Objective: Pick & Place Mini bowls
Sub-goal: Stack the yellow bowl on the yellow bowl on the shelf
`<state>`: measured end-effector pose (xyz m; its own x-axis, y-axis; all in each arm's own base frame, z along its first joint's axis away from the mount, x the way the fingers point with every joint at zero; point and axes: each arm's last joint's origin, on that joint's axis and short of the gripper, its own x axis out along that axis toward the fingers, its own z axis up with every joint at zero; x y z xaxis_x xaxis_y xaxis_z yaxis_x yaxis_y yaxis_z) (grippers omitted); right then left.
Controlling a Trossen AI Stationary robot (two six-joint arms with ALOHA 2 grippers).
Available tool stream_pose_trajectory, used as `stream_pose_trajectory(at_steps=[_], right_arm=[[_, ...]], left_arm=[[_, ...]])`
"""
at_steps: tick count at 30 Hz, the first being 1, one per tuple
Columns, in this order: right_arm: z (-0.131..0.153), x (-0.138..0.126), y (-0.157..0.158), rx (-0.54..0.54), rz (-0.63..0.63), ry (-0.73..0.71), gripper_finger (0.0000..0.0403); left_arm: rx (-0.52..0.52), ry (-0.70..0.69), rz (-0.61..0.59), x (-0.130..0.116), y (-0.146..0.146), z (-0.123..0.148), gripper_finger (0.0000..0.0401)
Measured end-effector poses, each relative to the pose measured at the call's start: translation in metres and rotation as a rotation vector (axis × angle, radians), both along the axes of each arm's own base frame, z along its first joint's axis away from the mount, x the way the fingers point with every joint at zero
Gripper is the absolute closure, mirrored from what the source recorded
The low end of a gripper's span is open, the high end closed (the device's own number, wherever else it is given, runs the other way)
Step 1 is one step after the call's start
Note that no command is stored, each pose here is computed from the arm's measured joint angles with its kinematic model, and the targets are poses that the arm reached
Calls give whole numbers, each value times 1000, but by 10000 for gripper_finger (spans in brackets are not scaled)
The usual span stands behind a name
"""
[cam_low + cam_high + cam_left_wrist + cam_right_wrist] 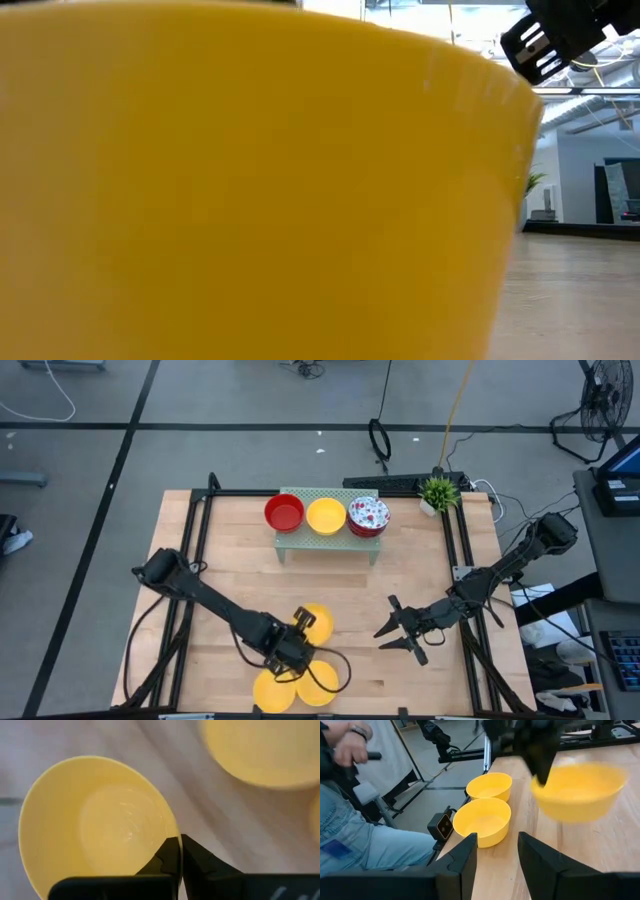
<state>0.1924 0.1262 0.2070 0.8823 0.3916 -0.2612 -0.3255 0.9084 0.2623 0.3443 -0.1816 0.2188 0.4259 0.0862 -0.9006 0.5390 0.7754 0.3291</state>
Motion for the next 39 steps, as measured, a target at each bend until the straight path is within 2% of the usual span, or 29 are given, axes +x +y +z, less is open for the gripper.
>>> stream_pose_trajectory(at_steps=[7, 11, 14, 18, 22, 28, 33, 39], right_arm=[[-2, -1, 0, -14, 1, 21, 271], [-3, -1, 0, -30, 5, 17, 271], [-2, -1, 0, -58, 14, 2, 271], [-2, 0, 0, -103, 29, -27, 271], [-1, 0, 0, -129, 38, -44, 271], [-2, -1, 0, -137, 39, -38, 271], [-2, -1, 0, -171, 50, -54, 271], [-3, -1, 0, -181, 52, -43, 271]], left_arm=[[54, -208, -4, 8, 27, 88, 396], [47, -323, 47, 3, 61, 131, 392], [42, -378, 119, 2, 95, 148, 394], [28, -366, 224, 9, 142, 150, 394], [50, -346, 261, 18, 182, 144, 396], [6, -316, 349, 20, 235, 136, 391], [-77, -294, 401, 22, 264, 126, 395], [-69, -275, 427, 28, 279, 114, 394]])
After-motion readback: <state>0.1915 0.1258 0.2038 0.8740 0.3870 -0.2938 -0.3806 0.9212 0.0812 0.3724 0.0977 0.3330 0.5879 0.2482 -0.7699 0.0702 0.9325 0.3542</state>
